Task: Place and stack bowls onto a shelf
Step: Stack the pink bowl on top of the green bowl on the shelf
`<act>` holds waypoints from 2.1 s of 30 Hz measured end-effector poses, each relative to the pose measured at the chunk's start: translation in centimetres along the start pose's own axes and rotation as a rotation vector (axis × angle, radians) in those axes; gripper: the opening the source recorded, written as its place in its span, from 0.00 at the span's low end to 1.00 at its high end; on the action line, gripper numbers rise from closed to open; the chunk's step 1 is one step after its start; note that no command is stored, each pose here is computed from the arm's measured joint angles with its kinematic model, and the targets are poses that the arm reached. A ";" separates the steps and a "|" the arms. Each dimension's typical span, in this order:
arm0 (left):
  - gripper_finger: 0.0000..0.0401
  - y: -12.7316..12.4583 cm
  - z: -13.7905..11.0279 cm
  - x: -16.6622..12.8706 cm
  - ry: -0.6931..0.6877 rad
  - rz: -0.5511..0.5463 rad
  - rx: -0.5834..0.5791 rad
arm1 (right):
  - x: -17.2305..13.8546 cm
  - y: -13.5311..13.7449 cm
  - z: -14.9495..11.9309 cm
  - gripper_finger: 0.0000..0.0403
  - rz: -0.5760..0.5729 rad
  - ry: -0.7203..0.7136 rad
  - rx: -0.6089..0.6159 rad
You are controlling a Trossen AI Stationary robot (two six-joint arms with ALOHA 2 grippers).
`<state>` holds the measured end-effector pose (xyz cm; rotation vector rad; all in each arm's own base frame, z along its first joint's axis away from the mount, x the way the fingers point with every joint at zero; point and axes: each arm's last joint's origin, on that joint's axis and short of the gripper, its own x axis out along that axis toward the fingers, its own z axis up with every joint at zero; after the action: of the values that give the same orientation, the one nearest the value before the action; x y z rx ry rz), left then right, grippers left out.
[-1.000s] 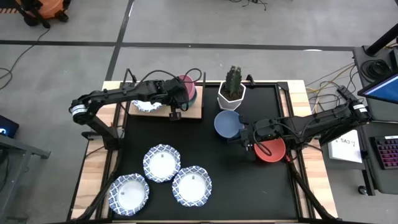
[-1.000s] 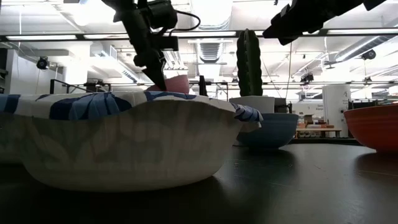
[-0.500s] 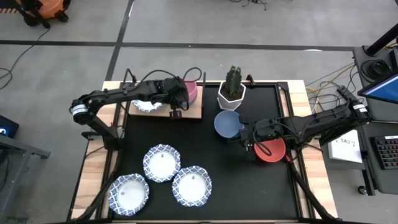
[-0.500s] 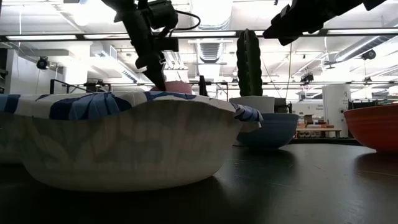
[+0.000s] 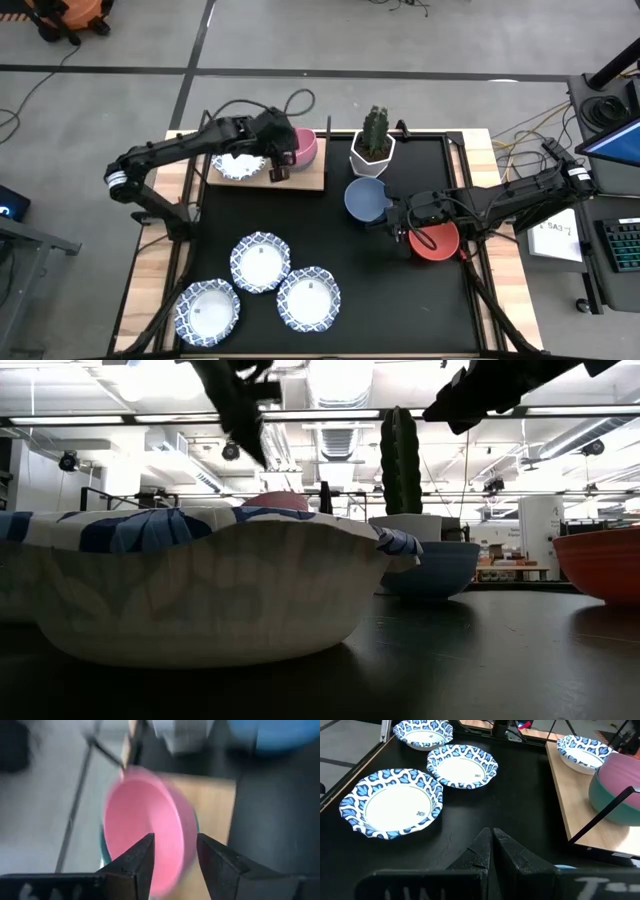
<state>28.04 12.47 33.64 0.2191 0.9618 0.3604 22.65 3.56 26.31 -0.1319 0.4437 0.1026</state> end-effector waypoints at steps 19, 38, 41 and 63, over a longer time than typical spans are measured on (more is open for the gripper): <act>0.06 -1.0 -5.1 8.0 -0.564 0.069 -0.517 | 0.5 0.2 -1.8 0.02 0.001 0.012 0.002; 0.00 -2.2 -6.3 9.5 -0.387 -0.008 -0.521 | 0.5 0.2 -1.7 0.02 0.000 -0.006 0.001; 0.00 -2.0 -5.9 9.3 -0.407 -0.004 -0.522 | 0.5 0.2 -1.7 0.02 0.000 -0.006 0.001; 0.00 -1.8 -5.0 15.0 -0.597 0.201 -0.652 | 0.5 0.2 -1.5 0.02 -0.002 -0.027 0.003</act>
<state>32.06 16.85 18.91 -0.1728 0.2029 0.7237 22.48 3.53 24.73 -0.1275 0.4164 0.1015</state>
